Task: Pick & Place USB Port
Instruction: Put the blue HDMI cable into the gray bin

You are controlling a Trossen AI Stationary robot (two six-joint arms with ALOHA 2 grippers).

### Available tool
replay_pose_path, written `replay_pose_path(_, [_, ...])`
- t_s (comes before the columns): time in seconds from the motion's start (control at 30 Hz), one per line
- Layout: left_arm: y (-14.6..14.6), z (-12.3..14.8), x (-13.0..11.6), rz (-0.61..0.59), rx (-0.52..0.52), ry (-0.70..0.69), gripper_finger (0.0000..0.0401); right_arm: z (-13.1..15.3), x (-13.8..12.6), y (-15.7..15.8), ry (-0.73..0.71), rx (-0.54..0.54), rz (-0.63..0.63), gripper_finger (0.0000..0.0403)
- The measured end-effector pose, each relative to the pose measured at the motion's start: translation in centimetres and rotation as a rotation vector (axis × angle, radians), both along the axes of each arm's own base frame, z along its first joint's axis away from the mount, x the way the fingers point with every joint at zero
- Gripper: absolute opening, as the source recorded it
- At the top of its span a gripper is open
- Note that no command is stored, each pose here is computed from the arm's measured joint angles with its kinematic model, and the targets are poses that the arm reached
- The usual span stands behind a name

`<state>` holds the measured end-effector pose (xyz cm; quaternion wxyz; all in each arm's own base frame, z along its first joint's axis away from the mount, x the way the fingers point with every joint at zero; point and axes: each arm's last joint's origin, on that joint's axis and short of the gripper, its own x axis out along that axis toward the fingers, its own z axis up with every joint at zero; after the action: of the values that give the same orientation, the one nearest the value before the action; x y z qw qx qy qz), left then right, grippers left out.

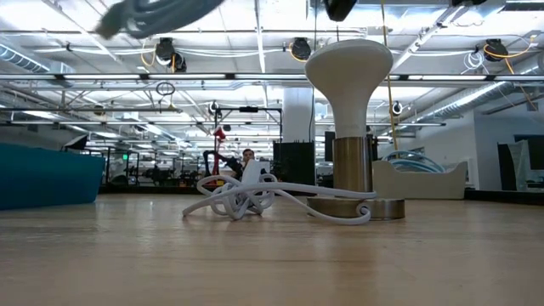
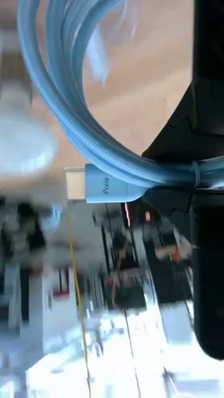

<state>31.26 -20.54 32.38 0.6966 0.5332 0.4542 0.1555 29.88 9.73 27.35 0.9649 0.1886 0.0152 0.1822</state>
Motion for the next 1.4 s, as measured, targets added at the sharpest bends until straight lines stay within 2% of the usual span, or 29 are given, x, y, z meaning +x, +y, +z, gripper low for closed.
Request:
replay_pose_path(0.1, [1.2, 0.8, 0.7, 0.040, 0.044, -0.082, 0.0041, -0.3, 0.1, -0.3, 0.027, -0.014, -0.080, 0.0130])
replay_pose_path(0.23, [2.0, 1.4, 2.0, 0.072, 0.003, -0.165, 0.0041, -0.5, 0.2, -0.6, 0.044, -0.027, -0.123, 0.0130])
replay_pose_path(0.5, [1.3, 1.8, 3.4, -0.006, 0.044, -0.170, 0.0041, -0.7, 0.5, -0.5, 0.028, -0.034, -0.130, 0.0130])
replay_pose_path(0.87, [2.8, 1.8, 4.3, 0.040, 0.007, -0.188, 0.0041, -0.6, 0.6, -0.4, -0.009, -0.038, -0.141, 0.0130])
replay_pose_path(1.1, [3.7, 1.6, 4.1, 0.087, -0.001, -0.172, 0.0041, -0.2, 0.5, 0.0, -0.054, -0.042, -0.078, 0.0133])
replay_pose_path(1.23, [4.0, 1.6, 4.2, 0.090, 0.003, -0.163, 0.0041, -0.2, 0.5, 0.1, -0.050, -0.035, -0.075, 0.0153])
replay_pose_path(1.4, [4.3, 1.5, 4.1, 0.102, 0.002, -0.154, 0.0041, -0.2, 0.4, 0.1, -0.054, -0.029, -0.056, 0.0201])
